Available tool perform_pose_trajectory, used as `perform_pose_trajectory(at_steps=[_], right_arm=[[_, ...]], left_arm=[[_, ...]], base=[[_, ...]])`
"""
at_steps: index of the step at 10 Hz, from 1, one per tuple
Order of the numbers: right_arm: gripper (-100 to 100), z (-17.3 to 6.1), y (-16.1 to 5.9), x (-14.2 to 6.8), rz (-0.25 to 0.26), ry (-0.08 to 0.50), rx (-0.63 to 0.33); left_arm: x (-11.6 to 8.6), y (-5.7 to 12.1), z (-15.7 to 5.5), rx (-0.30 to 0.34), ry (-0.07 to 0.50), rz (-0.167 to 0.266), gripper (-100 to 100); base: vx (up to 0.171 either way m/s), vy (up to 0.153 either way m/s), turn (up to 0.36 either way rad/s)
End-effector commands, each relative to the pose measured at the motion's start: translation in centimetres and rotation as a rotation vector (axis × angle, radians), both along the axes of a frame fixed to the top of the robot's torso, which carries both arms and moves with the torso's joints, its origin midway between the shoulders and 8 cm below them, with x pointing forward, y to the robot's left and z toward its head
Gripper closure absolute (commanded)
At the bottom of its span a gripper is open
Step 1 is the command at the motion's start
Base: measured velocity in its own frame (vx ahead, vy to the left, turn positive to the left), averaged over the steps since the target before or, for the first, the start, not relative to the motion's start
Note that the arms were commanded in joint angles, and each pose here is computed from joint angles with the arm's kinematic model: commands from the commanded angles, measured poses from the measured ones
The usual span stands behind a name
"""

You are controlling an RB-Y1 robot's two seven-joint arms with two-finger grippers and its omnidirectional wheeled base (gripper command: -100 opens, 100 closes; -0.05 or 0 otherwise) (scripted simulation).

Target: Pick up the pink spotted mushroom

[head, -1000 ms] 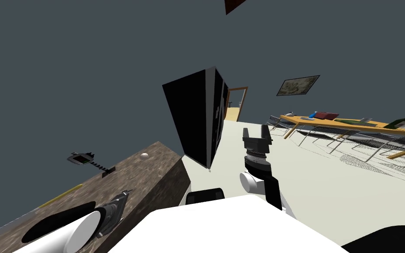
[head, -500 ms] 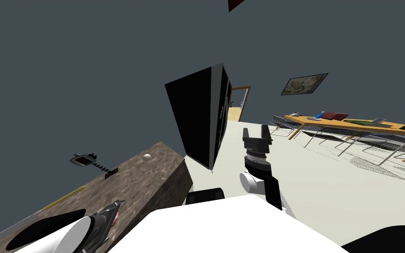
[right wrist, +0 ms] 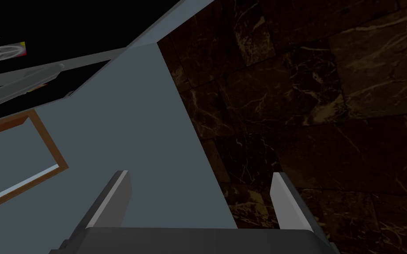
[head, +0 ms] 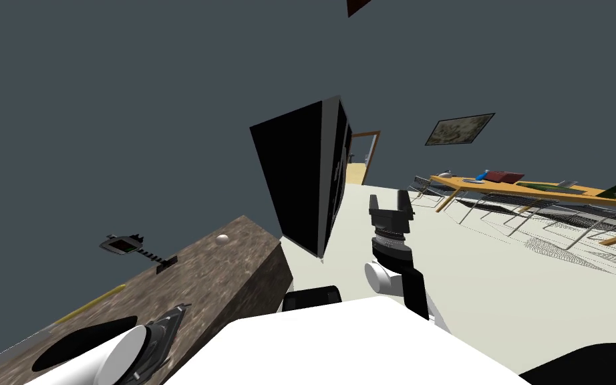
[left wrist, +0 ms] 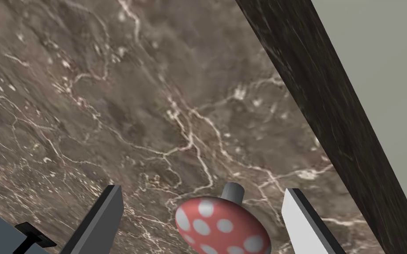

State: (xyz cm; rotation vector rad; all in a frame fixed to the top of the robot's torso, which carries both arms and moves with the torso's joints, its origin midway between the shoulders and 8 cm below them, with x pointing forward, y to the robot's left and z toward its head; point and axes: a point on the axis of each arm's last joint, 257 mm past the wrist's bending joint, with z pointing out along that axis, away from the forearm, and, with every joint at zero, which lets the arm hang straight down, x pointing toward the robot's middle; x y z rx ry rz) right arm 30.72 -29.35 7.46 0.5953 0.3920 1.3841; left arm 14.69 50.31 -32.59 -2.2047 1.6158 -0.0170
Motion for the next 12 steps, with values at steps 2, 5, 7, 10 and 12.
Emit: perform_pose_trajectory(at_steps=[2,5,7,10,12], right_arm=[[0,0.0,0.0,0.0,0.0,0.0,0.0],[0,0.0,0.0,0.0,0.0,0.0,0.0],[0,0.0,0.0,0.0,0.0,0.0,0.0],[0,0.0,0.0,0.0,0.0,0.0,0.0],[0,0.0,0.0,0.0,0.0,0.0,0.0]], left_arm=[[0.0,0.0,0.0,0.001,-0.001,0.0,100],[0.0,0.0,0.0,0.001,-0.001,0.0,100],[0.0,0.0,0.0,0.001,-0.001,0.0,0],[-0.4,-0.7,1.4,-0.001,0.0,-0.006,100],[-0.2,-0.6,1.3,-0.001,-0.001,-0.005,0]], base=[[0.0,0.0,0.0],[0.0,0.0,0.0],[0.0,0.0,0.0],[0.008,0.003,0.023],[0.0,0.0,0.0]])
